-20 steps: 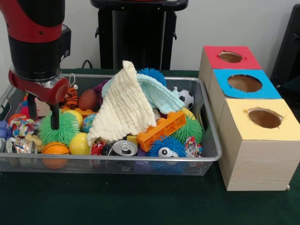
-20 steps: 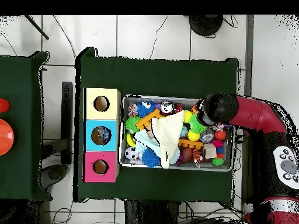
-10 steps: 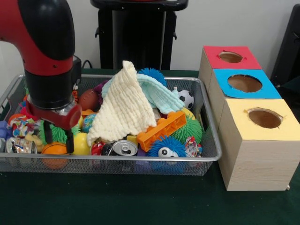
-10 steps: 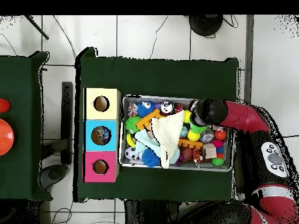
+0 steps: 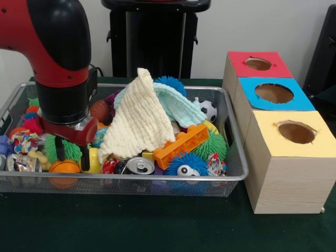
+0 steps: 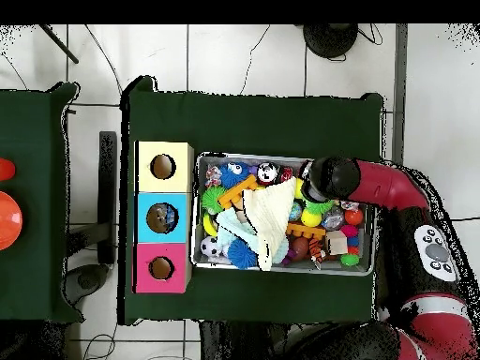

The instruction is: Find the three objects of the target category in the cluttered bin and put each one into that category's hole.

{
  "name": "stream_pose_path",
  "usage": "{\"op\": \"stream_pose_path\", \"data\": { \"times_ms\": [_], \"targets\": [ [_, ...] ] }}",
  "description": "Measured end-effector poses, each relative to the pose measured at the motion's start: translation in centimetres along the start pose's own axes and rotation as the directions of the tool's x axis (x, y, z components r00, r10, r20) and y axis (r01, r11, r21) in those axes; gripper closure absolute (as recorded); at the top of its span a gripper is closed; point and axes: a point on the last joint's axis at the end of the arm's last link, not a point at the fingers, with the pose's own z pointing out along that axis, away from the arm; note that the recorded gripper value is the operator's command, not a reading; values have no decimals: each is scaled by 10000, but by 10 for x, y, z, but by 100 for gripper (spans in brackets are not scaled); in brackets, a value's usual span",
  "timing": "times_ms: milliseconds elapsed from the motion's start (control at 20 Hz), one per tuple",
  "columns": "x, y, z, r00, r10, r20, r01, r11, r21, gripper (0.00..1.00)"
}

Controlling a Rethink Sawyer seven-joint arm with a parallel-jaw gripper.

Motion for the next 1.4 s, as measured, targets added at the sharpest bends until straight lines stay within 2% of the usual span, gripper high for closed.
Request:
{"op": "stream_pose_path", "data": {
  "times_ms": [450,700,950,1250,1400],
  "targets": [
    [12,13,0,9977,-565,-371,579,9977,366,0],
    [13,13,-5,9968,-586,-545,612,9970,466,0],
    [8,12,-19,9970,-595,-496,623,9964,569,0],
    [-3,9,-44,9981,-593,-192,605,9958,687,0],
    [-5,8,-48,9982,-587,-122,594,9958,702,0]
  ]
}}
